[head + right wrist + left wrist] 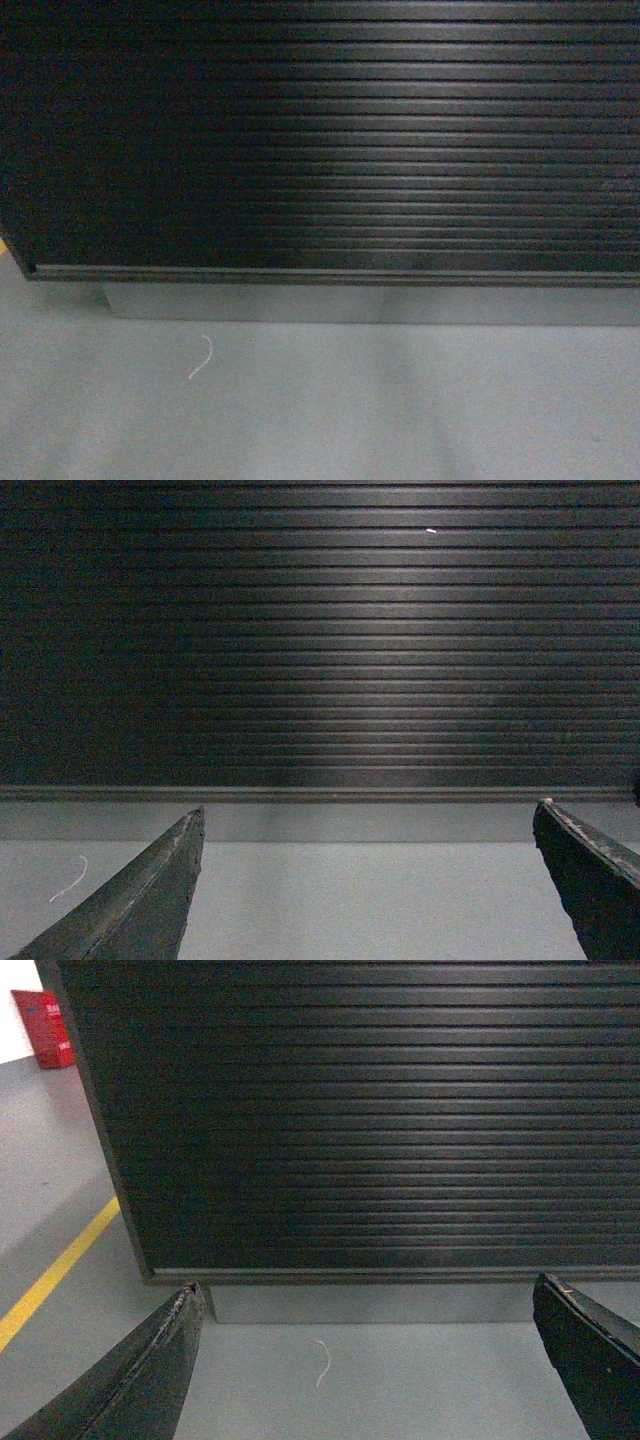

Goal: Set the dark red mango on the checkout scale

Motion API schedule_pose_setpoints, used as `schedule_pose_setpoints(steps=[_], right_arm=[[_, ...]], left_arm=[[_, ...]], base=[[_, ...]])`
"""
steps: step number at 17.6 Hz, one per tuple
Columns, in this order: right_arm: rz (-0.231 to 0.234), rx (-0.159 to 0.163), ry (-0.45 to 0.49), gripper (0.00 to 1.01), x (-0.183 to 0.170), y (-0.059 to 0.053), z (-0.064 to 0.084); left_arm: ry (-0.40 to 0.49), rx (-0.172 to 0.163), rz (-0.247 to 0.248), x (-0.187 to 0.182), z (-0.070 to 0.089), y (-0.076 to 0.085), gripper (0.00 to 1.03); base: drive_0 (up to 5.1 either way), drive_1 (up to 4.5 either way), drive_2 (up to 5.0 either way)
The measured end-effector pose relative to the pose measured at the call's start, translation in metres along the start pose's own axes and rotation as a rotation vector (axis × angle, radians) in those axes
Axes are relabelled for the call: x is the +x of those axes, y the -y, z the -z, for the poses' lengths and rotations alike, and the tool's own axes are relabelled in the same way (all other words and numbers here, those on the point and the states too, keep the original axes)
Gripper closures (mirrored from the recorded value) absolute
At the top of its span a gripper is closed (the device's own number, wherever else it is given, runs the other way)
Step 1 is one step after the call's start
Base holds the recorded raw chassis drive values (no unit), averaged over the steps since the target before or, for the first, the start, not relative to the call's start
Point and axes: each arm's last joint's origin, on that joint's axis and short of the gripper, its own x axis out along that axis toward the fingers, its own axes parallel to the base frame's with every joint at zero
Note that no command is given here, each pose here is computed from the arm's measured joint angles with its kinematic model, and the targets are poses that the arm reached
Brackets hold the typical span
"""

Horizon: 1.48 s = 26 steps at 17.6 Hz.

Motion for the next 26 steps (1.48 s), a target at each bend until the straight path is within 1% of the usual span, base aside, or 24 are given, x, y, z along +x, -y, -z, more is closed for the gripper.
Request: schedule_pose_setpoints(steps=[23,26], right_arm=[[0.000,0.000,0.000,0.03,0.0000,0.0000,0.0000],[0.000,0.000,-0.002,0.03,0.0000,0.0000,0.0001]], left_arm=[[0.000,0.000,0.001,0.0000,0.0000,0.0000,0.05],[0.000,0.000,0.001,0.0000,0.0000,0.0000,0.05]], base=[[0.1,2.82,-2.7],[0.0,0.66,-0.6]])
